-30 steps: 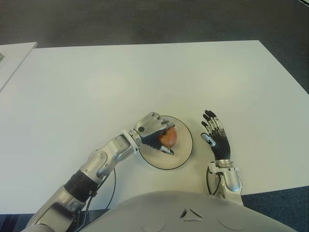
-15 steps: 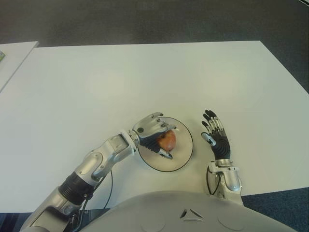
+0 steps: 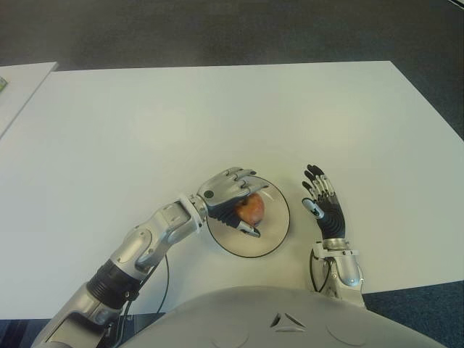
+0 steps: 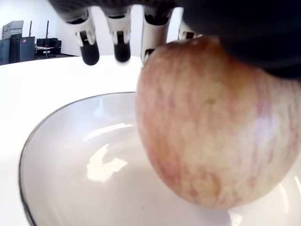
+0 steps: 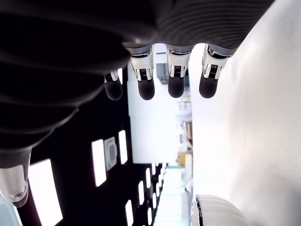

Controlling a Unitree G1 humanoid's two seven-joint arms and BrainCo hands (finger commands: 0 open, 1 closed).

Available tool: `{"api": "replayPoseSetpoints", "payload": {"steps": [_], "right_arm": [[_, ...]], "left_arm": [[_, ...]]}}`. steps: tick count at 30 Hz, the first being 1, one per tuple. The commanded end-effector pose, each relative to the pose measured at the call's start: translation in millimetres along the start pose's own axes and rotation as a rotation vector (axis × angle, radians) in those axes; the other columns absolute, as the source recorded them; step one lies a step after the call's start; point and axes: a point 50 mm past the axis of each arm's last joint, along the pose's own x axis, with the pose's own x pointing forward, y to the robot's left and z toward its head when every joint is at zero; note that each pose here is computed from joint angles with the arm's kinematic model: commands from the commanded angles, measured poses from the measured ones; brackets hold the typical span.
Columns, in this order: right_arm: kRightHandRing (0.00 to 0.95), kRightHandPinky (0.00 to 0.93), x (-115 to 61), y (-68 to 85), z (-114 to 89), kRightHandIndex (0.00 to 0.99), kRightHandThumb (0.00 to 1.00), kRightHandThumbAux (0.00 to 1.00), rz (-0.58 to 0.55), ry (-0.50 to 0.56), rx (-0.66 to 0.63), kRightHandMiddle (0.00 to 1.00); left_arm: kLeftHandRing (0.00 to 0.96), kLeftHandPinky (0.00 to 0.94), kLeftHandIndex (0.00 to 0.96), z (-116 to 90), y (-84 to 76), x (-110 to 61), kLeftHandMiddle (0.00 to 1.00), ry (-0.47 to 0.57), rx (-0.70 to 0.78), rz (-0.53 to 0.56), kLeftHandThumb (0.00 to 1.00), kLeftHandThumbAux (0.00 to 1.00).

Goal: Put the apples into the plate.

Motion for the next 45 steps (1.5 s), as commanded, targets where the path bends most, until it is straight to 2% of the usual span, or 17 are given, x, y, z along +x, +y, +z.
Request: {"api": "replayPoseSetpoints", "payload": {"steps": [1,9,14,18,27,31,38,45], "right_arm": [[0.0,0.0,-18.8,2.2,-28.7,0.0,0.043,0.511,-0.013,0.196,0.027,0.0],[0.0,0.0,-21.1,5.0,-29.4,0.0,0.058,0.51,-0.032,0.206,0.057,0.0],[0.0,0.0,-21.6,6.2,-28.4,0.0,0.065,0.503,-0.037,0.218,0.062,0.0],[0.0,0.0,-22.3,6.8,-28.1,0.0,0.066,0.501,-0.035,0.224,0.062,0.0],[0.0,0.0,-22.2,5.2,-29.2,0.0,0.055,0.503,-0.008,0.214,0.054,0.0],[0.0,0.0,-21.6,5.4,-29.5,0.0,0.051,0.509,-0.005,0.213,0.052,0.0],[0.0,0.0,-20.6,5.3,-30.0,0.0,0.041,0.5,0.004,0.208,0.036,0.0],[0.0,0.0,-20.8,6.7,-30.7,0.0,0.029,0.48,0.022,0.207,0.008,0.0]], "left_arm": [[0.0,0.0,0.0,-0.9,4.9,-1.9,0.0,0.012,-0.024,0.063,0.071,0.222],[0.0,0.0,0.0,-4.6,8.2,-3.5,0.0,0.058,-0.058,0.109,0.079,0.216],[0.0,0.0,0.0,-9.2,9.3,-6.0,0.0,0.159,-0.165,0.179,0.104,0.246],[0.0,0.0,0.0,-12.7,9.7,-8.9,0.0,0.229,-0.312,0.261,0.121,0.268],[0.0,0.0,0.0,-16.8,8.3,-18.7,0.0,0.285,-0.469,0.37,0.145,0.294],[0.0,0.0,0.0,-18.1,8.7,-22.7,0.0,0.282,-0.467,0.389,0.158,0.282],[0.0,0.0,0.0,-20.2,11.2,-26.2,0.0,0.269,-0.364,0.4,0.169,0.213],[0.0,0.0,0.0,-21.0,14.5,-29.7,0.0,0.241,-0.291,0.372,0.175,0.163]]}}
